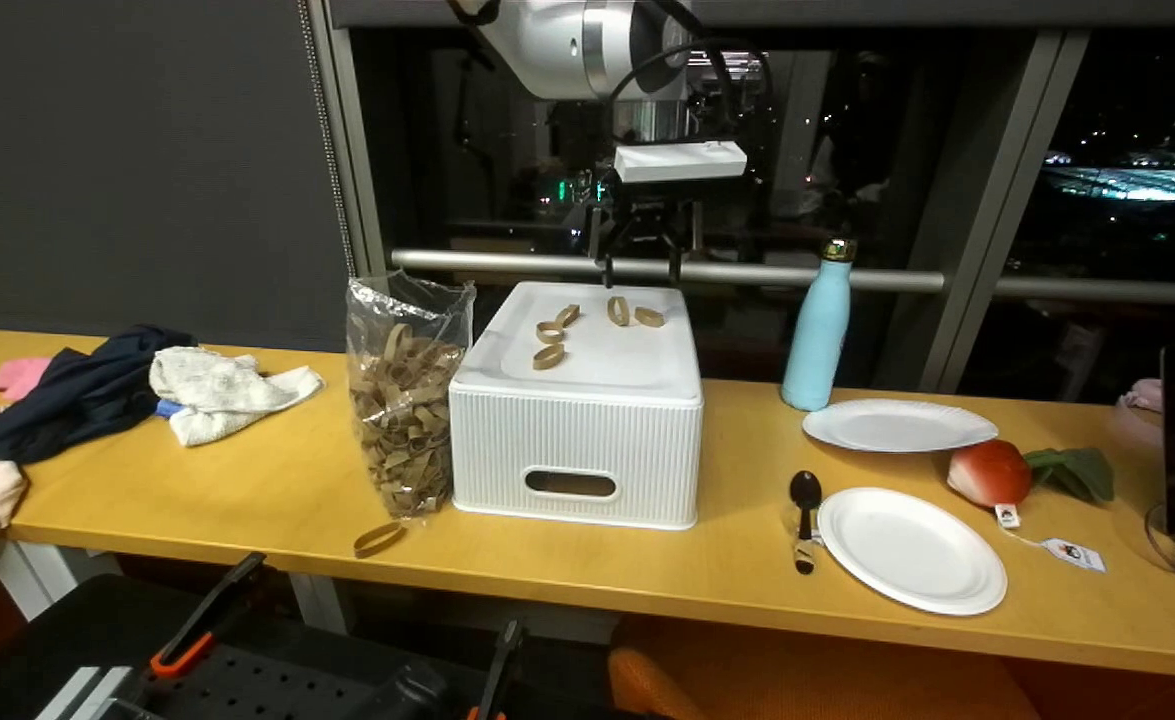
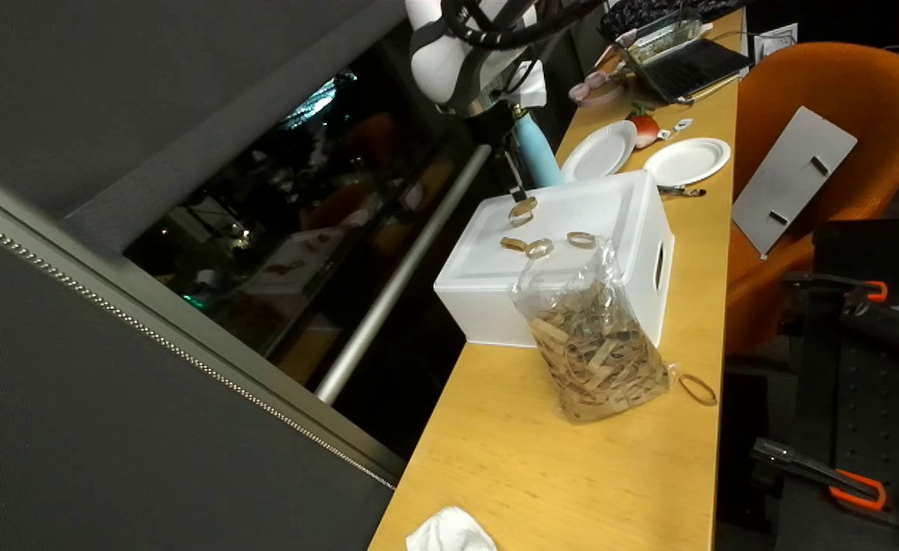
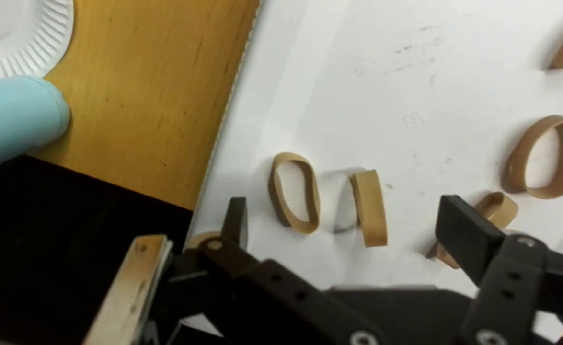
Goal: Put the rubber bands into the basket
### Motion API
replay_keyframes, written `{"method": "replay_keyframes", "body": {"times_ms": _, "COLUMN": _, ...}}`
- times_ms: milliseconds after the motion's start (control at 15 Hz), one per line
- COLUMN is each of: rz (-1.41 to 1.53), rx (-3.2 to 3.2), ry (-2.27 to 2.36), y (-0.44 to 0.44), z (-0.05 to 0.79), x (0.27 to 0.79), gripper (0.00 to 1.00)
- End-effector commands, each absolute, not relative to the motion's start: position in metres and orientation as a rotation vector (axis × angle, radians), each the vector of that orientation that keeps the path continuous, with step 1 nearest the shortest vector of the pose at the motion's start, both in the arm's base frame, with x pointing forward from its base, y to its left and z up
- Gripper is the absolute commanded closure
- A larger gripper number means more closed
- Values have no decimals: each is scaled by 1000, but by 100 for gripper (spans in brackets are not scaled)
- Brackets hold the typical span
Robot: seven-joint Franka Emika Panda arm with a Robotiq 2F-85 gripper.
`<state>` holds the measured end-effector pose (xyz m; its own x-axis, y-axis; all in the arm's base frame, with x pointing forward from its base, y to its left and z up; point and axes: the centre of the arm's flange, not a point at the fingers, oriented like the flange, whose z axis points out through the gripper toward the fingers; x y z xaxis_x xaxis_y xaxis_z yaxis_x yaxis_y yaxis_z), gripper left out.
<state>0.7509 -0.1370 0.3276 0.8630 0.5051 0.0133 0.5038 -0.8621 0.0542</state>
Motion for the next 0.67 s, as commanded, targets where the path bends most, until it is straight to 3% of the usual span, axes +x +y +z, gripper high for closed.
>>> {"method": "replay_keyframes", "body": {"times_ms": 0, "rz": -1, "rx": 2983, "ry": 834, "y": -130, "z": 318, "x": 760, "gripper": 0}}
{"method": "replay_keyframes", "body": {"times_ms": 600, "rz": -26, "rx": 2983, "ry": 860, "y": -129, "z": 288, "x": 754, "gripper": 0}}
